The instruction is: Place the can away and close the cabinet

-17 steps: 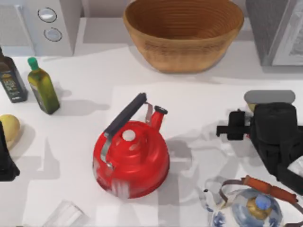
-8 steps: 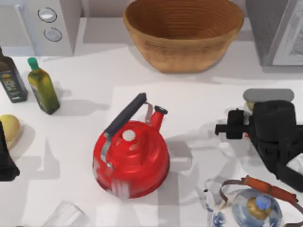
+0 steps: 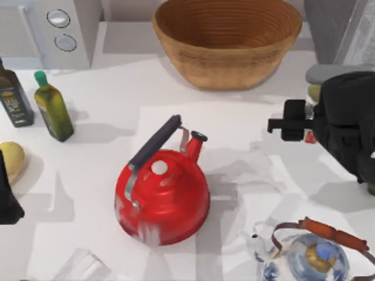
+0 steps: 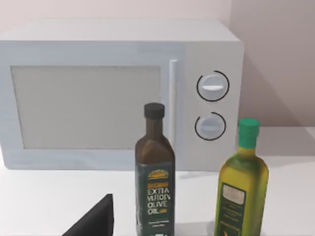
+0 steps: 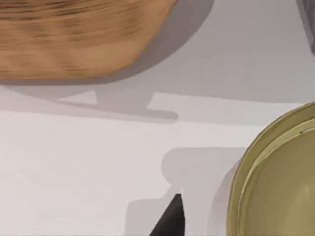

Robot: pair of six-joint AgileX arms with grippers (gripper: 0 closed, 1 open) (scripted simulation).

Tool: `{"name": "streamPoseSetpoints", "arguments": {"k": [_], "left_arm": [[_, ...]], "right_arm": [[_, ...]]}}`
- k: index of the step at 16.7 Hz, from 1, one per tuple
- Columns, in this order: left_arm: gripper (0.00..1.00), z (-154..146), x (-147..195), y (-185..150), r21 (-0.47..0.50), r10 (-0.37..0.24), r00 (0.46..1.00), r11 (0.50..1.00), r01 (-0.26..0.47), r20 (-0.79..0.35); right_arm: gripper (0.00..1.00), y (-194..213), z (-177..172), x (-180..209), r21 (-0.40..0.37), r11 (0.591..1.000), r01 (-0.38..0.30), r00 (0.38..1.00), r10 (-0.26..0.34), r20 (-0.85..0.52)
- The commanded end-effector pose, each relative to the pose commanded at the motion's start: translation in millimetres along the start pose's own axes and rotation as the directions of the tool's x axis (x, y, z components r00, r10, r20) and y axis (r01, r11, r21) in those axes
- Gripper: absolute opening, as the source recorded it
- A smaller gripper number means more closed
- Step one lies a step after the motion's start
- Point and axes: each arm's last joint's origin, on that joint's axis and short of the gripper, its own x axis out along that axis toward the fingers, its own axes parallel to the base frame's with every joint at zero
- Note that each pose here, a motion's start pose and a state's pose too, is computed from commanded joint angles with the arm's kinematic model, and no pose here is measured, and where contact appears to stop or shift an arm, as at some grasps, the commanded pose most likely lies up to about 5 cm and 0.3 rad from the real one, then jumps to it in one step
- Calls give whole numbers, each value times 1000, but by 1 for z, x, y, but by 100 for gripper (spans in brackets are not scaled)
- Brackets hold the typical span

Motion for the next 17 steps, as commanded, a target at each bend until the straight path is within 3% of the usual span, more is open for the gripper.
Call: {"name": "streamPoseSetpoints", "arguments": {"k": [6,12,17], "left_arm": [[100,0,0,0,0,0,1000,1000,0,0],[100,0,0,0,0,0,1000,1000,0,0],[100,0,0,0,0,0,1000,1000,0,0]], "right_arm": [[0,-4,48,-46,-32,998,53,996,-50,78],[0,-6,47,-47,-30,998,53,996,-51,77],[0,-42,40,-81,-6,999,52,990,-51,129]]}}
